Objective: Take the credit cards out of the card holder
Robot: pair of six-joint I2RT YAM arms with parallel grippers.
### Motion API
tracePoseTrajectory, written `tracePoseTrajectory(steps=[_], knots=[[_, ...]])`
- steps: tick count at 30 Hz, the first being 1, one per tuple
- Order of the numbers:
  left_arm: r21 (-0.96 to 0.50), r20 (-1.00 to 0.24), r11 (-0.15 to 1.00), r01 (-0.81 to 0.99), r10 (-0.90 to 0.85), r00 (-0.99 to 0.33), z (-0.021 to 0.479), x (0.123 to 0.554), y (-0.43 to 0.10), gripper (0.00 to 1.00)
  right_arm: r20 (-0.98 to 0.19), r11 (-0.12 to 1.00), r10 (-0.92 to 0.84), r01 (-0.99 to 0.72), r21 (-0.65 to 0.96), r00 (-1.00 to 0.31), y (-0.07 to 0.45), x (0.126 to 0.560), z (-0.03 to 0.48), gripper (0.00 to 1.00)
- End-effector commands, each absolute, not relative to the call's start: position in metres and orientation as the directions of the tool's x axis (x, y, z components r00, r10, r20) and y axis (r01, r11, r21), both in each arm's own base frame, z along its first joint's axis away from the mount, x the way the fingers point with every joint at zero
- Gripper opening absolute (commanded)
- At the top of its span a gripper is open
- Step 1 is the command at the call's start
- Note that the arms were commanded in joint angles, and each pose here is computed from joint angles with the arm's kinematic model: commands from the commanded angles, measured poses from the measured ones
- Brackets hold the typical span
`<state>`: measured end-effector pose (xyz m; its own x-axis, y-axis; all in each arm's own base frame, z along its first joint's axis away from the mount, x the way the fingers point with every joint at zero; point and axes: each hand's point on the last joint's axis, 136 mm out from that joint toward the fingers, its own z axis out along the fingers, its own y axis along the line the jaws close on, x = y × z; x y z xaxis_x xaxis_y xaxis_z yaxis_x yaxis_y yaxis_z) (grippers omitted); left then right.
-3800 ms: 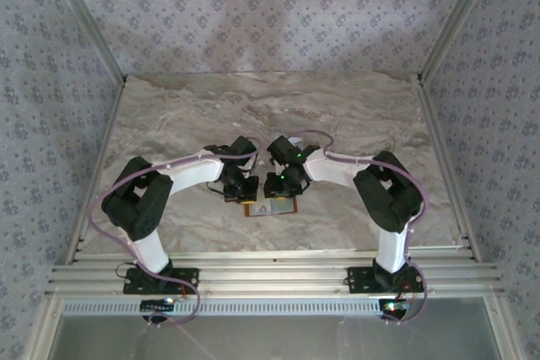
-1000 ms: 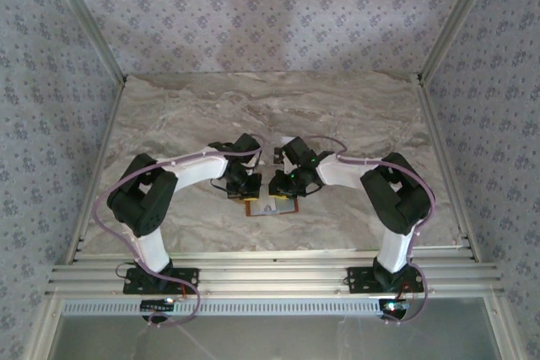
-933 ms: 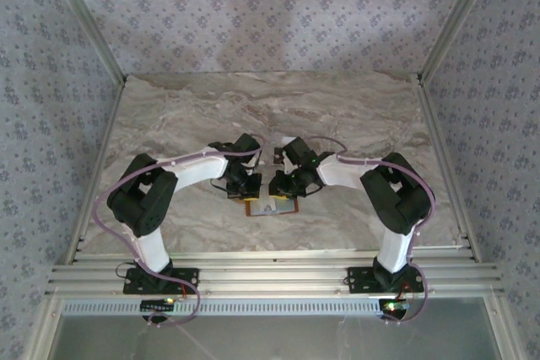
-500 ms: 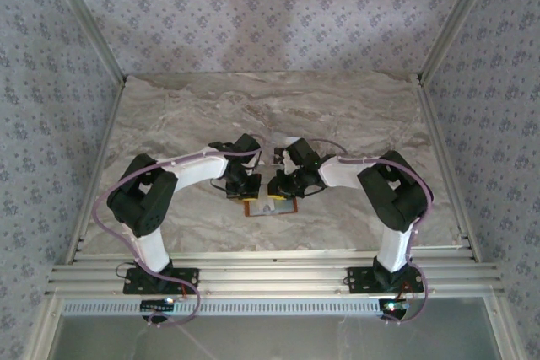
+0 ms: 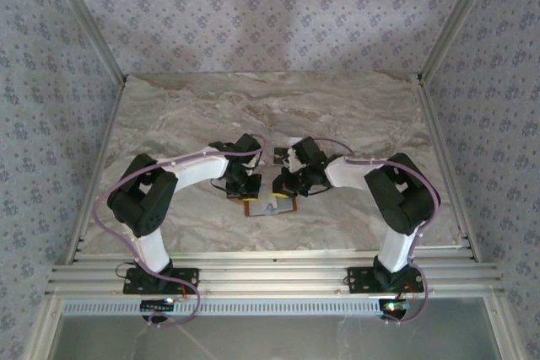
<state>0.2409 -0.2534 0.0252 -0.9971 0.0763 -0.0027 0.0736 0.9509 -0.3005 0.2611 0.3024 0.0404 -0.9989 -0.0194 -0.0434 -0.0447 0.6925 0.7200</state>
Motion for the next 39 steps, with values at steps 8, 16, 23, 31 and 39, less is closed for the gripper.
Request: tracePoseTrajectory(steps=[8, 16, 23, 31, 39], knots=[[-0.190, 0.043, 0.978, 0.082, 0.092, -0.995, 0.016, 0.230, -0.232, 0.05, -0.074, 0.743, 0.012, -0.040, 0.668, -0.997, 0.273, 0.263, 0.052, 0.06], [-0.234, -0.011, 0.967, 0.100, 0.100, -0.995, 0.034, 0.241, -0.243, 0.07, -0.123, 0.746, 0.033, -0.057, 0.663, -0.992, 0.258, 0.270, 0.072, 0.06], [-0.260, -0.084, 0.959, 0.108, 0.089, -0.993, 0.057, 0.251, -0.247, 0.11, -0.210, 0.774, 0.001, -0.132, 0.619, -0.978, 0.240, 0.286, 0.095, 0.05], [-0.262, -0.116, 0.959, 0.105, 0.077, -0.990, 0.067, 0.250, -0.242, 0.11, -0.419, 0.762, -0.251, -0.445, 0.470, -0.873, 0.224, 0.317, 0.135, 0.03], [-0.249, -0.126, 0.965, 0.084, 0.054, -0.991, 0.065, 0.247, -0.230, 0.11, -0.508, 0.564, -0.641, -0.802, 0.196, -0.575, 0.217, 0.344, 0.164, 0.06]])
